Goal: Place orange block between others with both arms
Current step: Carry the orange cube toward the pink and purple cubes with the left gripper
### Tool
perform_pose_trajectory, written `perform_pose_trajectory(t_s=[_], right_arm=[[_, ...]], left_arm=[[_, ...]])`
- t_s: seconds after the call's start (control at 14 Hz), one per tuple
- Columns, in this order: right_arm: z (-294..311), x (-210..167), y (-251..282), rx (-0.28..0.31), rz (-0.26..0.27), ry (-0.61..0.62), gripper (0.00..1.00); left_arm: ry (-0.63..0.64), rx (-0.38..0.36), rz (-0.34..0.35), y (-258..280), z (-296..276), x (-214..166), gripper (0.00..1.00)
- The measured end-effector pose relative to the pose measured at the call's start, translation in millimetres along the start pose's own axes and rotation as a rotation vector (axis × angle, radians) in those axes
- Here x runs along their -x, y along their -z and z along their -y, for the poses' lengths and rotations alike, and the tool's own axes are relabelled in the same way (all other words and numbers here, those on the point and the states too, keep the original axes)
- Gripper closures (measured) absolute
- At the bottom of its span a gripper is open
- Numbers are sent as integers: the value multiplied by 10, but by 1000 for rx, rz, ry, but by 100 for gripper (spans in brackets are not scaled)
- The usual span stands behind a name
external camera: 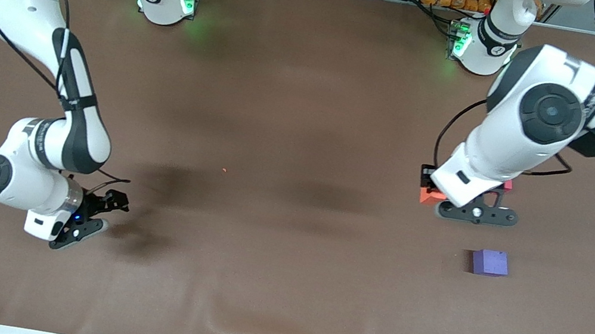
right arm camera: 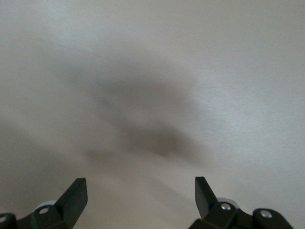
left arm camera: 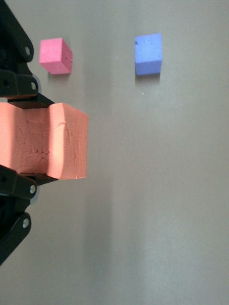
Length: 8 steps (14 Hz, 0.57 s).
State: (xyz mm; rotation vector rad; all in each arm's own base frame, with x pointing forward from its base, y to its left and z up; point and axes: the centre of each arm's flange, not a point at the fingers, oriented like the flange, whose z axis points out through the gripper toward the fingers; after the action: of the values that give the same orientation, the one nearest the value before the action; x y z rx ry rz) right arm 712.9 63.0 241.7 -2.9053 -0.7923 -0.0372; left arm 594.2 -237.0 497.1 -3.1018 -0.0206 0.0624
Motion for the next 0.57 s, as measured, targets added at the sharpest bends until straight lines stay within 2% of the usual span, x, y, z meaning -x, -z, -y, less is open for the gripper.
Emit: perform_pose_trajectory(t_s=[0.29,0.57], right_arm=[[594,300,-13,50,-62,-76,0],[563,886,74,73,-49,-128,0]], left_arm=[[-36,-23,23,-6,527,82,47],[-53,-34,43,-380,1060,188,47]])
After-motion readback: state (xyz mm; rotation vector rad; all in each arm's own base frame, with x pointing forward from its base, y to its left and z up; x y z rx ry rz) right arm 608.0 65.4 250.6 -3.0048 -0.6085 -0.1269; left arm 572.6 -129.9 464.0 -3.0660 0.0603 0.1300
